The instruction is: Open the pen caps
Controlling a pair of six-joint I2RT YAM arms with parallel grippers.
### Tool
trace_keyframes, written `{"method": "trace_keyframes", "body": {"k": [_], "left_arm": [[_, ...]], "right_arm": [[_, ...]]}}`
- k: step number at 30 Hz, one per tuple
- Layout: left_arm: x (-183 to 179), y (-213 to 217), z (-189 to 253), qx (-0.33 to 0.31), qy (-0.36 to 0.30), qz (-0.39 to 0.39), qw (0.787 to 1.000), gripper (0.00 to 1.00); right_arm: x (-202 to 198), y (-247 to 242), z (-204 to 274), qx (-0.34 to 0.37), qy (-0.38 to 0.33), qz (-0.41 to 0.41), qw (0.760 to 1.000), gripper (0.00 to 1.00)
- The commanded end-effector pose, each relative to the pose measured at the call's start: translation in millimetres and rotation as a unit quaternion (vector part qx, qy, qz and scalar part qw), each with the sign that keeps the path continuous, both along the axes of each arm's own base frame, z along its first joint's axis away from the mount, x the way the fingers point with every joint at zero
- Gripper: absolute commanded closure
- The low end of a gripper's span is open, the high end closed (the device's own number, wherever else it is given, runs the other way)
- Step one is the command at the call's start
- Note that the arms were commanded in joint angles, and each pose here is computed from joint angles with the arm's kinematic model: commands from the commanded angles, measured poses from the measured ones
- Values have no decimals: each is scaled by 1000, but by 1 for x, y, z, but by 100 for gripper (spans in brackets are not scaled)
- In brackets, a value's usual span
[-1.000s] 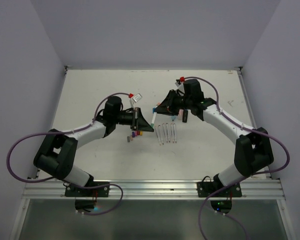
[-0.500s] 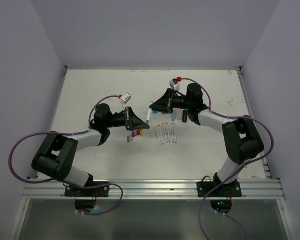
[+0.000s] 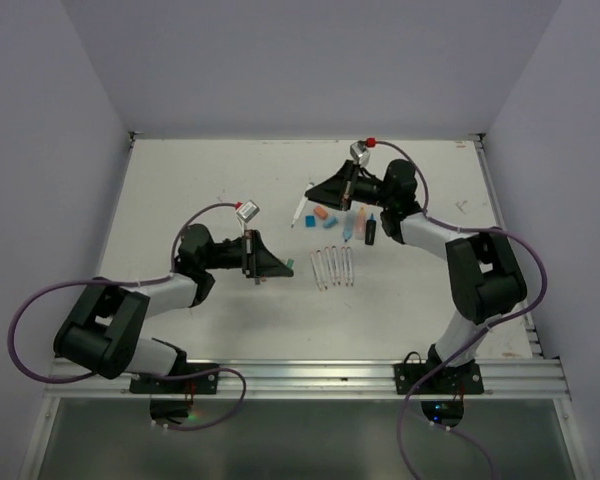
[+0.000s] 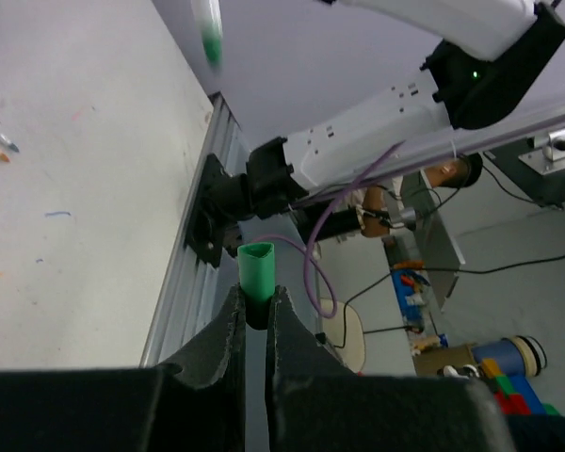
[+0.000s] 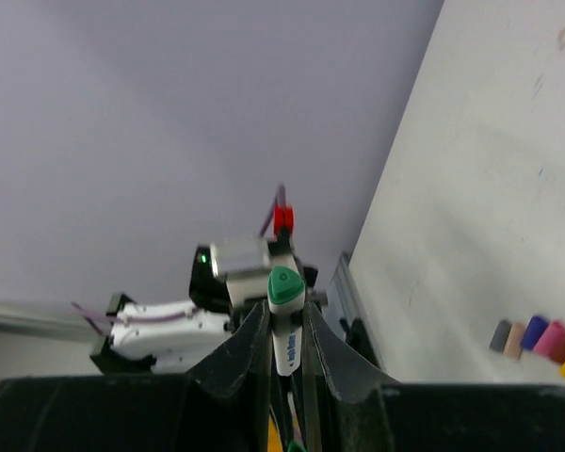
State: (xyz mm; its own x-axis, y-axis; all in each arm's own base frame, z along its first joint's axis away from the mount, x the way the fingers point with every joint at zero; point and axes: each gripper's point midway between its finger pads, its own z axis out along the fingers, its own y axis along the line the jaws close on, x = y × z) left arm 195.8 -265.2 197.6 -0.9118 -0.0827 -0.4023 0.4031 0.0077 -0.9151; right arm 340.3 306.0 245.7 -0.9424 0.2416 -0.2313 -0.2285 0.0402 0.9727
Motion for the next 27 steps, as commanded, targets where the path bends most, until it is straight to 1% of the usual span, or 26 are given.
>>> {"method": "trace_keyframes", "body": {"k": [1,4,6,7,8,9,10,11,12,13,14,15,16,17,18,19,20,23,27], "left_arm": [[-28,5,2,-3,-24,-61,998,100],[-27,5,2,1,-23,-55,998,100],[-24,5,0,5,-34,-46,998,100],[-21,5,-6,22,-9,-40,999,100],[-10,8,-15,43,-44,-21,998,100],[6,9,-25,75,-48,19,996,100],[4,19,-52,147,25,34,988,100],[35,28,-55,203,-46,86,974,100],[31,39,-71,258,-12,95,961,100],[38,49,-72,292,-26,122,948,100],[56,66,-79,346,-42,175,921,100],[55,77,-86,373,-31,190,908,100],[57,87,-89,394,-29,206,895,100],[64,104,-99,432,-25,236,870,100],[64,111,-105,450,-18,244,859,100],[59,120,-117,477,3,244,844,100],[59,128,-124,496,12,253,831,100],[55,132,-139,509,38,255,821,100],[56,134,-147,514,65,272,811,100]], "right_arm": [[44,-20,51,36,-85,-93,991,100],[45,-21,56,40,-86,-100,990,100],[47,-19,51,25,-72,-94,993,100],[48,-20,30,-19,-42,-94,995,100],[48,-22,18,-54,-30,-96,993,100],[53,-25,33,-84,-53,-113,989,100],[44,-35,-4,-178,-32,-99,979,100],[39,-42,-12,-220,-24,-94,971,100],[39,-47,-8,-253,-60,-83,962,100],[27,-58,-25,-297,-21,-74,952,100],[23,-67,-31,-330,-14,-75,941,100],[26,-76,-33,-366,-34,-72,927,100],[11,-90,-50,-412,7,-61,909,100],[6,-98,-57,-437,17,-54,897,100],[2,-105,-63,-458,27,-47,888,100],[-7,-110,-72,-473,39,-32,879,100],[-11,-113,-76,-480,43,-29,876,100],[-24,-121,-98,-497,71,-21,864,100],[-36,-134,-123,-533,100,-6,840,100]]}}
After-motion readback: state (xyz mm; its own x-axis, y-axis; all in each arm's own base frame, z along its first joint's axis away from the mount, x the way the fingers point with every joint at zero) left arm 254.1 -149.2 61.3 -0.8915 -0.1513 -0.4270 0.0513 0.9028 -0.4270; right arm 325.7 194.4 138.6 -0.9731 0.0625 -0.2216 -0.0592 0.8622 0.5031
